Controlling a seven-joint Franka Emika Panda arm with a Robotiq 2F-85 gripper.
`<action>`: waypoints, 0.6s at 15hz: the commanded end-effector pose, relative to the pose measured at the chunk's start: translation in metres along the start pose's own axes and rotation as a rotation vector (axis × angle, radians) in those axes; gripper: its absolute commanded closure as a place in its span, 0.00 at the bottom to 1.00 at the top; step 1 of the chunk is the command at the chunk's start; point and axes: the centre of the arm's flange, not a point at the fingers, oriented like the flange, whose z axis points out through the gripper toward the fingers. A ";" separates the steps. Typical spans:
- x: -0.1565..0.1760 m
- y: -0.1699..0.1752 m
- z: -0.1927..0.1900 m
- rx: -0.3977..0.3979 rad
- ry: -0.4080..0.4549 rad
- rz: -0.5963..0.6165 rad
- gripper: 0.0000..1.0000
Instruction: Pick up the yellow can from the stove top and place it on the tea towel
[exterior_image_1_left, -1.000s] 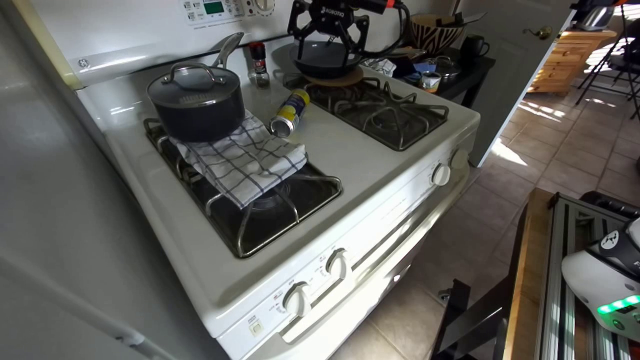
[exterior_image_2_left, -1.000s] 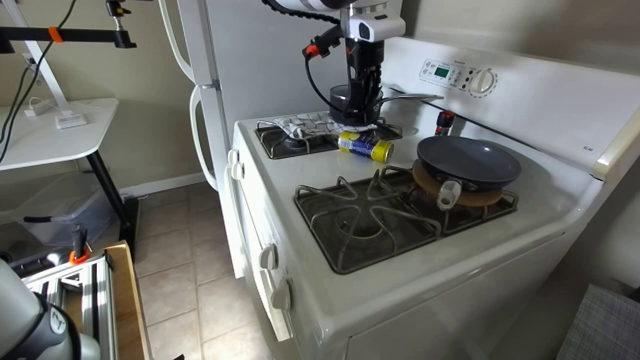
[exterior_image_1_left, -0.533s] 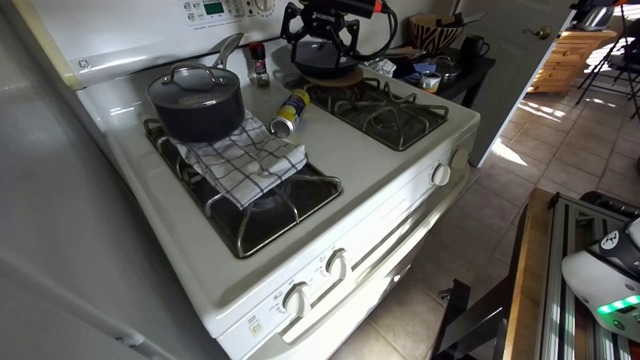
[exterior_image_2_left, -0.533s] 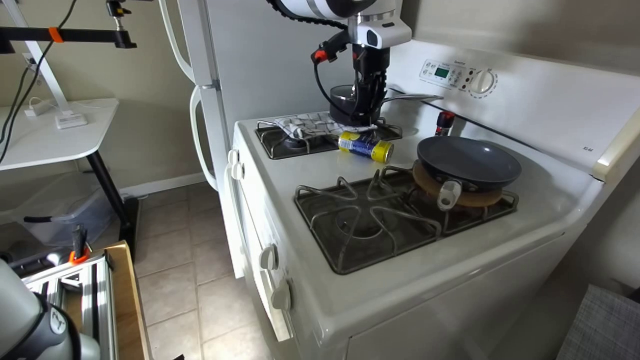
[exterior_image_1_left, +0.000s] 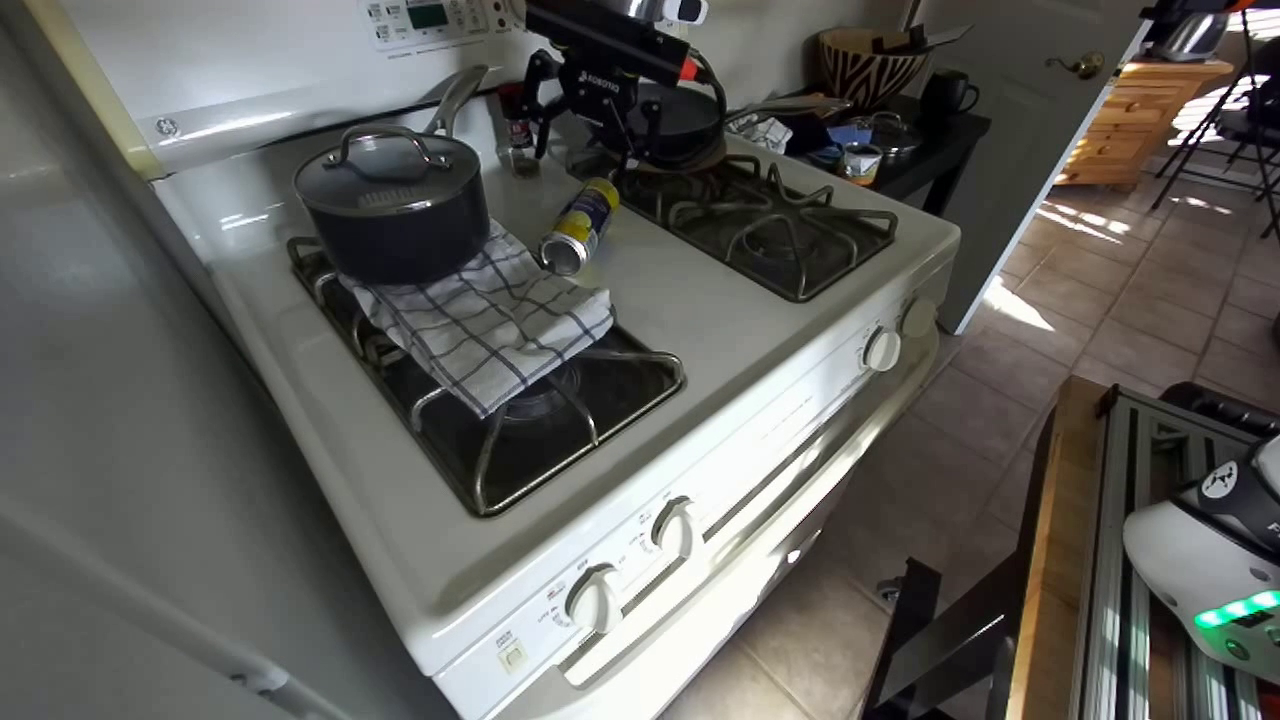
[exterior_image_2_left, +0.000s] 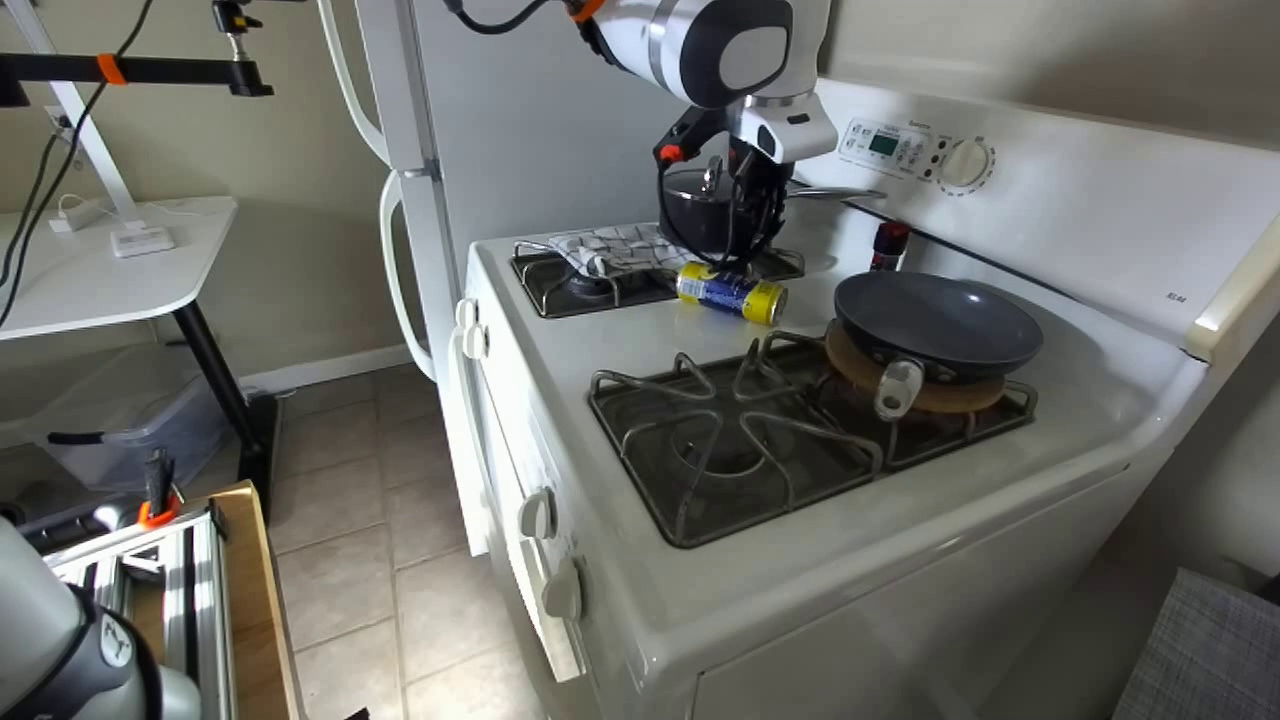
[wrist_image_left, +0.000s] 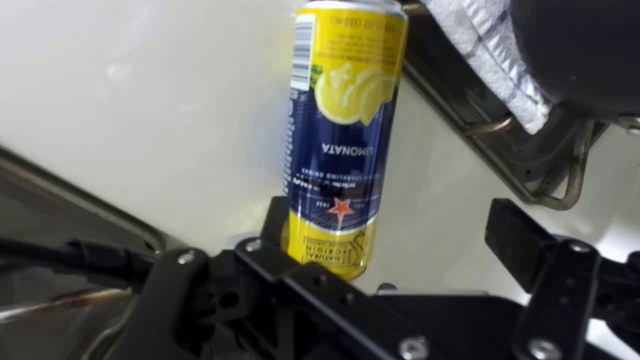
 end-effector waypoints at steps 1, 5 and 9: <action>-0.008 -0.019 0.029 -0.031 -0.047 -0.003 0.00; -0.018 -0.004 0.050 -0.124 -0.066 0.005 0.00; -0.013 0.001 0.068 -0.136 -0.058 0.035 0.00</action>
